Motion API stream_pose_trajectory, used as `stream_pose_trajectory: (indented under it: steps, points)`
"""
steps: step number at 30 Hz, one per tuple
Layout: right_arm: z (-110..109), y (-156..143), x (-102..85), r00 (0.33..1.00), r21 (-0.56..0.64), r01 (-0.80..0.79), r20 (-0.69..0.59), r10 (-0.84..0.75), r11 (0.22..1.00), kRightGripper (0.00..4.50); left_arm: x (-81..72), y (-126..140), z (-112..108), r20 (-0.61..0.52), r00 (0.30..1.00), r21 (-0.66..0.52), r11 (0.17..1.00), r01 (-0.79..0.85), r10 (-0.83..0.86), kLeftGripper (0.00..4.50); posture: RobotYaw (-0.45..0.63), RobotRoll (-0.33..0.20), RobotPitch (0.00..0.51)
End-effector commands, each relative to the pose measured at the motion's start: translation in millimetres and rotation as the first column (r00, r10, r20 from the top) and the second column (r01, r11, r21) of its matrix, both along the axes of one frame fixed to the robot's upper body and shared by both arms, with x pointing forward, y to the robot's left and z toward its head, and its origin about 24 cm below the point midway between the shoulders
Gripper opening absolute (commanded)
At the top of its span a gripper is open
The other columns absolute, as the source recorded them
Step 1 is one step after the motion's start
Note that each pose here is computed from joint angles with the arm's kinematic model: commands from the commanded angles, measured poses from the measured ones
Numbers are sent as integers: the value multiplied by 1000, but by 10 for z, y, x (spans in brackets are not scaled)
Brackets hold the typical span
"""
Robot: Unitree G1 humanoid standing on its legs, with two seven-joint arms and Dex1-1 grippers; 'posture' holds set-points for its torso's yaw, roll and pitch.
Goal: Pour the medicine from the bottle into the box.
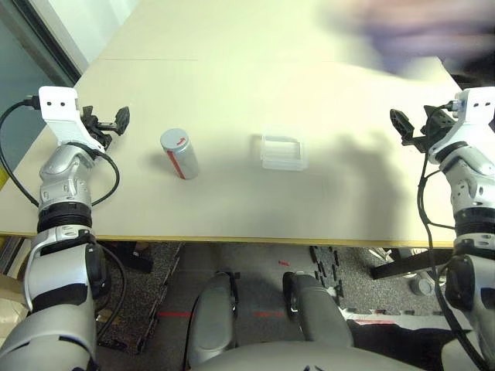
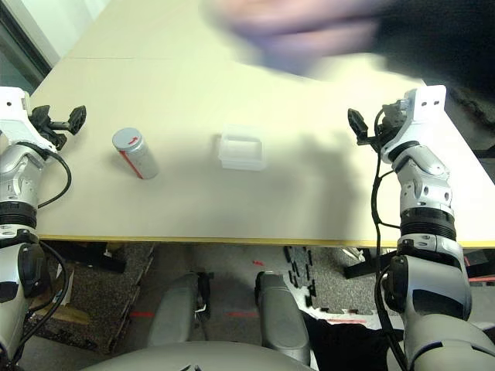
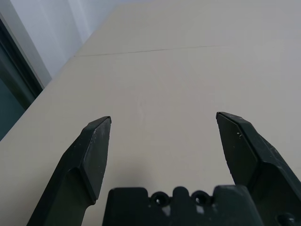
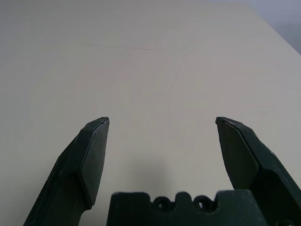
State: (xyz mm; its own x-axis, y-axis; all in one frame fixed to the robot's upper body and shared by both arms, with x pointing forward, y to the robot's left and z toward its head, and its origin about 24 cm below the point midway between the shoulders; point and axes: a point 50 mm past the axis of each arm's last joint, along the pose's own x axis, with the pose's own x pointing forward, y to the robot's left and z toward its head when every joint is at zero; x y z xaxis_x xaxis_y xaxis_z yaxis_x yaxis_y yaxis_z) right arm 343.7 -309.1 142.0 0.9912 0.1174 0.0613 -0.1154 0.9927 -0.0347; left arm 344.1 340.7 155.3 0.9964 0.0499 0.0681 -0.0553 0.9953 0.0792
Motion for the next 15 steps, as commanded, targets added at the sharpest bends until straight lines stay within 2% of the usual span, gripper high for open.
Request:
stream_pose_trajectory:
  steps: [1, 15]
  points:
    - [-20, 19, 5, 1000, -3, -2, -1, 2, 1000, 4500, -17, 32, -29, -16, 1000, -4, 1000, -12, 12, 4479, -55, 0, 156]
    - [25, 97, -3, 997, -6, -72, 23, 72, 997, 4500, -24, 2, -23, -3, 1000, -16, 1000, 11, -11, 4479, -33, 0, 149]
